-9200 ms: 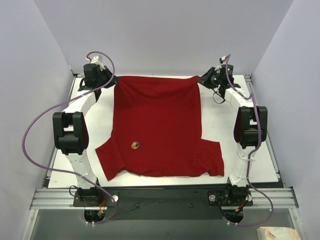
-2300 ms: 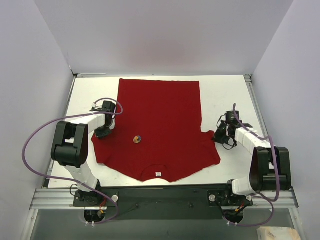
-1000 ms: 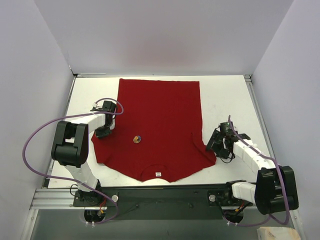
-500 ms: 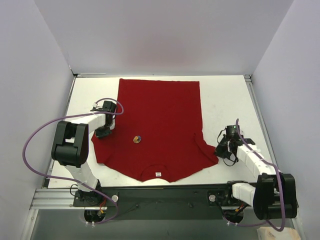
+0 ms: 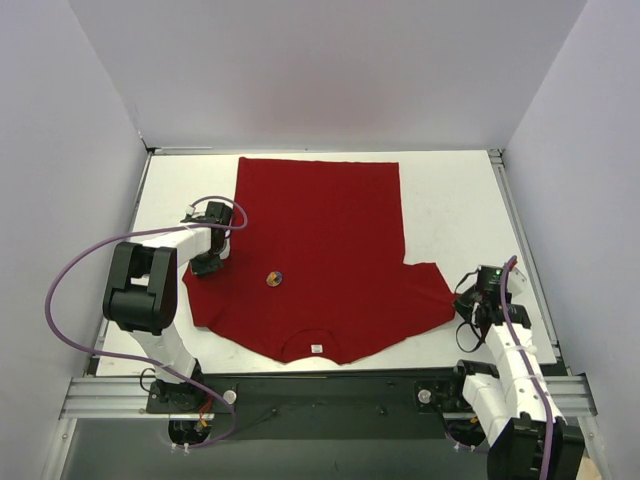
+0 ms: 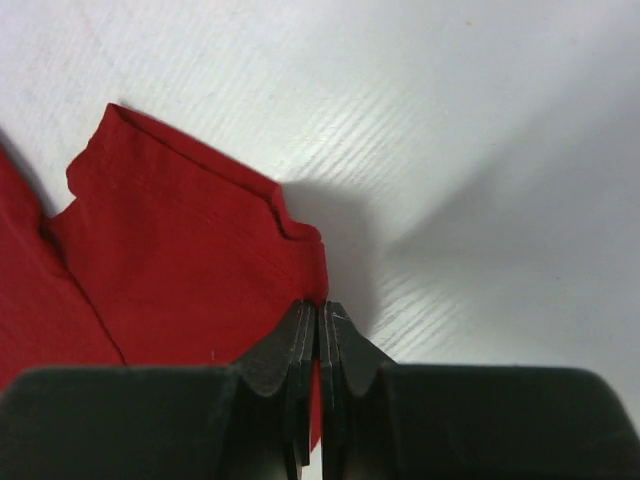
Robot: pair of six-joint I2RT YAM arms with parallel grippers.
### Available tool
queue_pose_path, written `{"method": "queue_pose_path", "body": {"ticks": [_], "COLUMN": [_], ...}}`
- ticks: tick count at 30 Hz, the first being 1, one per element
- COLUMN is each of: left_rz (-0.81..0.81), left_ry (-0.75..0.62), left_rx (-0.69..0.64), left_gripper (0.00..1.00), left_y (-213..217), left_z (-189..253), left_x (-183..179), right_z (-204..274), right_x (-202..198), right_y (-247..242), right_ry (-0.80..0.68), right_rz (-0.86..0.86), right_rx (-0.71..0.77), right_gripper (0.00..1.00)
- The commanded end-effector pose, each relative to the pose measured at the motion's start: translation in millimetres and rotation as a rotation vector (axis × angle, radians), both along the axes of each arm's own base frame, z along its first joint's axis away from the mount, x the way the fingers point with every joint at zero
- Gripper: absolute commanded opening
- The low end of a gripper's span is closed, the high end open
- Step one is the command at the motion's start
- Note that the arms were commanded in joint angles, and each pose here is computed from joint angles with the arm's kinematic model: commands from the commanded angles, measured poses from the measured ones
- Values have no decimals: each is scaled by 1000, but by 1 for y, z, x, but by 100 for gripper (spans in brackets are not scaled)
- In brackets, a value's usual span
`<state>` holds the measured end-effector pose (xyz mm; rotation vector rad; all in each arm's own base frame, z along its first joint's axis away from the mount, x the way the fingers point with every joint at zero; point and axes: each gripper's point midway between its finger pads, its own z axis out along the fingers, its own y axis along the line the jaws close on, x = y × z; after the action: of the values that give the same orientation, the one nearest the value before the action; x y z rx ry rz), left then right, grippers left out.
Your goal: Pin the brooch onto the clothing
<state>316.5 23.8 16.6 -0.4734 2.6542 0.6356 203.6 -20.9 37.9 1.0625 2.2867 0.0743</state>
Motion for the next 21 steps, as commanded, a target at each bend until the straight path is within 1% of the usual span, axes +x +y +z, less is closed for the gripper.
{"method": "queue_pose_path", "body": {"ticks": [1, 2, 3, 4, 6, 7, 8, 10, 12, 13, 14, 16, 19, 21], "left_rz": [-5, -5, -4, -6, -10, -11, -14, -26, -42, -45, -48, -49, -53, -60], "left_ry": [7, 5, 4, 4, -2, -7, -11, -21, -31, -35, -41, -53, -72, -92], "left_rx": [-43, -45, -46, -46, -47, -49, -50, -54, -54, -54, -53, -51, -50, -46], "left_gripper": [0, 0, 0, 0, 0, 0, 0, 0, 0, 0, 0, 0, 0, 3], "left_y": [-9, -10, -10, -10, -12, -13, -14, -18, -23, -24, -25, -27, -28, -31], "left_z": [-7, -7, -6, -5, -3, -1, 0, 5, 9, 11, 15, 20, 30, 38], "left_x": [1, 1, 1, 1, 2, 2, 3, 5, 6, 7, 7, 9, 10, 11], "right_z": [-7, -7, -7, -7, -4, -3, 0, 9, 18, 21, 25, 38, 56, 63], "right_x": [-16, -16, -16, -16, -13, -12, -10, -3, 4, 7, 12, 23, 41, 48], "right_y": [-12, -11, -11, -11, -10, -10, -10, -11, -12, -12, -12, -4, 8, 20], "right_ry": [31, 32, 34, 33, 25, 20, 15, -10, -36, -46, -64, -104, -160, -181], "right_rz": [-89, -86, -85, -86, -75, -70, -55, -45, -27, -26, -15, 19, 101, 176], "right_rx": [-14, -8, -7, -5, -4, -4, -10, -20, -28, -25, -31, 4, 20, -3], "right_gripper": [4, 4, 9, 23, 40, 59, 63, 86, 89, 100, 100, 100, 100, 100]}}
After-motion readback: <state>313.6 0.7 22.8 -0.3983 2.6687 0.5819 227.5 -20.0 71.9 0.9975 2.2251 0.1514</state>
